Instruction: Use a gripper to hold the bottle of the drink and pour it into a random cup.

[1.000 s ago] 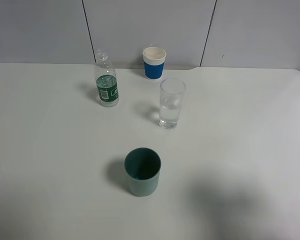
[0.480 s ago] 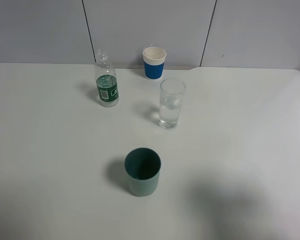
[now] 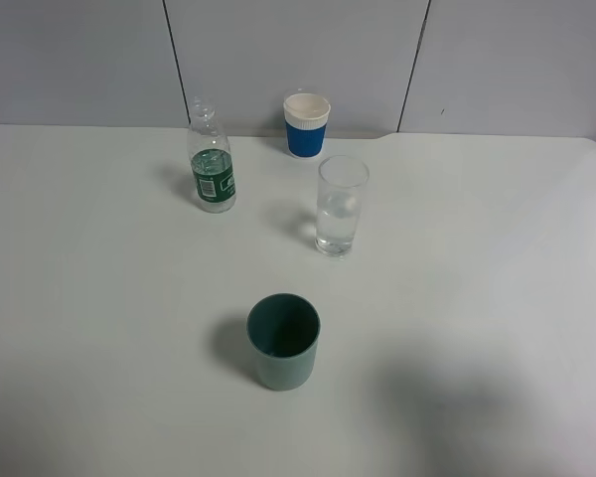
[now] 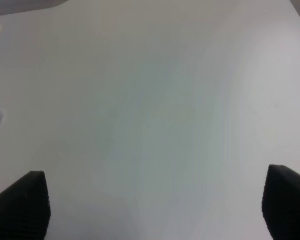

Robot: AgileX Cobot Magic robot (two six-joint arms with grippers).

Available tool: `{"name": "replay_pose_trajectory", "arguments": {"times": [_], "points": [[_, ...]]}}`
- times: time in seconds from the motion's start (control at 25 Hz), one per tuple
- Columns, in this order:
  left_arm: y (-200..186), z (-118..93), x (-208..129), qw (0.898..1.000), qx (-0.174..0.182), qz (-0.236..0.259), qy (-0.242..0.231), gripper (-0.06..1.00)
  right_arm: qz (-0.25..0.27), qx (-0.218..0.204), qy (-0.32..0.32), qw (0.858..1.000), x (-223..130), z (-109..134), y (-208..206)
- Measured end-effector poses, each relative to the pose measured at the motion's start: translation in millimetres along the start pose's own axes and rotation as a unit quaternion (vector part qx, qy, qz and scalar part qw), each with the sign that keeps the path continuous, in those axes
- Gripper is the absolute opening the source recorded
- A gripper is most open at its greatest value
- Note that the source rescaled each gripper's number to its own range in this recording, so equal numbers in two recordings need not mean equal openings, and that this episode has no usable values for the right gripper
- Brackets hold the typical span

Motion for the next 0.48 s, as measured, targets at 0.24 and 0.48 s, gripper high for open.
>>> {"name": "replay_pose_trajectory", "arguments": {"times": [0.24, 0.48], "points": [[6.1, 0.5, -5.6, 1.000, -0.003, -0.017, 0.000, 1.00, 0.000, 0.000, 0.000, 1.000, 0.0, 0.0, 0.0], [0.8, 1.0, -9.5, 0.999, -0.006, -0.034, 0.003, 1.00, 0.000, 0.000, 0.000, 1.000, 0.0, 0.0, 0.0]]}}
Point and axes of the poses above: a point on each arm's last joint axis where the gripper is mounted, y pointing out along that axis toward the gripper, z along the wrist's bending axis when the last joint is at zero, x = y × z, the point moved 3 cm from there along y, pointing out along that axis toward the gripper, and after that the axes turned 3 degrees about -y, right-handed, at the moved point
